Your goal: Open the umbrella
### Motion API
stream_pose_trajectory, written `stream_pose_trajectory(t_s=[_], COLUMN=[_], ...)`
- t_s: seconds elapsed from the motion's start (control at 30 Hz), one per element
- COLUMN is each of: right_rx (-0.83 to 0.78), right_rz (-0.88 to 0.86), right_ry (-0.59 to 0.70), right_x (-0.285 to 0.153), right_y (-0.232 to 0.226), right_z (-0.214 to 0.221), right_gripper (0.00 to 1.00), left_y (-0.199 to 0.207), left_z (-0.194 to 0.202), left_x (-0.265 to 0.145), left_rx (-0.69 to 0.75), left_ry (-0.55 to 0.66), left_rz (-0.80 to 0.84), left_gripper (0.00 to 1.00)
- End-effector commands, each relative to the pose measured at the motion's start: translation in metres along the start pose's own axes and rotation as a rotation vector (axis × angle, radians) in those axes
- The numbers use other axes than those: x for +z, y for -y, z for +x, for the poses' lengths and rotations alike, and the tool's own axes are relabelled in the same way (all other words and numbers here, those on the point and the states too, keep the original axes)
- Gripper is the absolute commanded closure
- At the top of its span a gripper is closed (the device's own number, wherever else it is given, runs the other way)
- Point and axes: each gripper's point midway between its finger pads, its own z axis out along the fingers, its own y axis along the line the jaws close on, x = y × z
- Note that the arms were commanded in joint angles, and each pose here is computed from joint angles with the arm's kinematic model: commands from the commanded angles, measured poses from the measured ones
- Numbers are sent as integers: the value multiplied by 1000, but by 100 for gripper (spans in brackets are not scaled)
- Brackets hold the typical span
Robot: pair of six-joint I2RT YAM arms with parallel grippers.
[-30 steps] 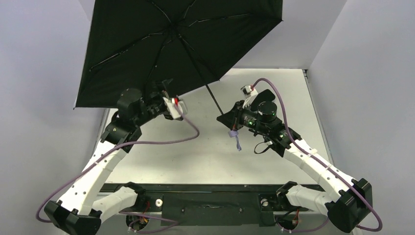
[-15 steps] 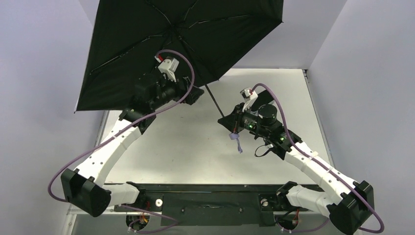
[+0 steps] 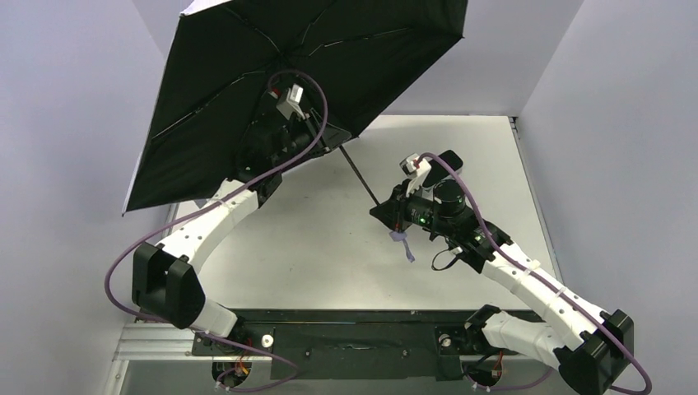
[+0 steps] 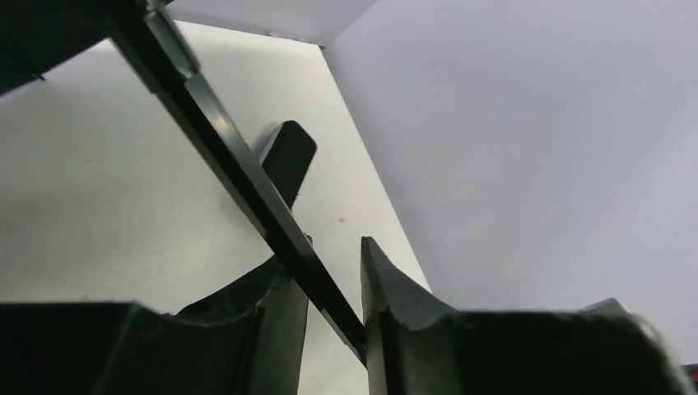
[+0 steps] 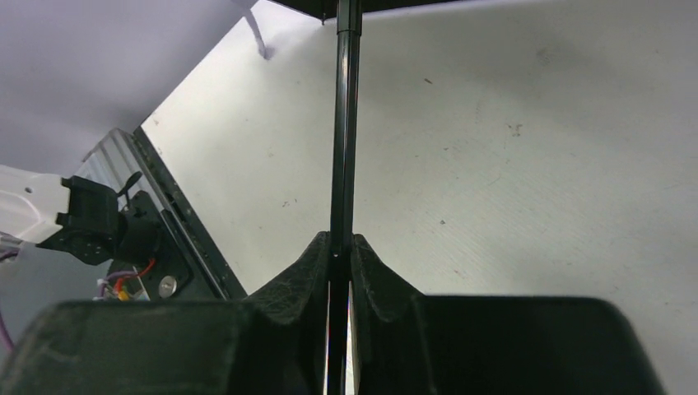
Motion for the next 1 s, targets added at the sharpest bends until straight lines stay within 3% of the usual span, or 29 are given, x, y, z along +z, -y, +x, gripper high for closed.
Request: stream_pose_trajectory(t_s=[0.0, 0.07, 0.2, 0.27, 0.4, 0.67, 0.83, 0.97], right_rx=[-76, -123, -237, -272, -339, -441, -471, -497], right_rz=[-2, 19, 101, 142, 245, 411, 422, 428], right_ry=[63, 58, 42, 32, 3, -34, -72, -99], right_x=[-9, -13, -26, -36, -59, -87, -92, -93], right_y=[-7, -3, 12, 22, 43, 78, 83, 87], right_z=[-22, -24, -28, -27, -15, 9, 21, 30], right_gripper=[83, 61, 37, 34, 33, 32, 31, 31], left_y=[51, 54, 53, 57, 64, 86, 76, 59], left_z=[-40, -38, -18, -3, 21, 80, 93, 96], left_x=[-1, -3, -13, -18, -23, -30, -18, -11], left_rx=[60, 83, 90, 92, 41, 93, 33, 69], left_ry=[106, 91, 21, -20, -86, -252, -302, -313], left_rz=[171, 186, 217, 251, 302, 569, 609, 586], left_gripper=[84, 94, 100, 100, 100, 100, 100, 100])
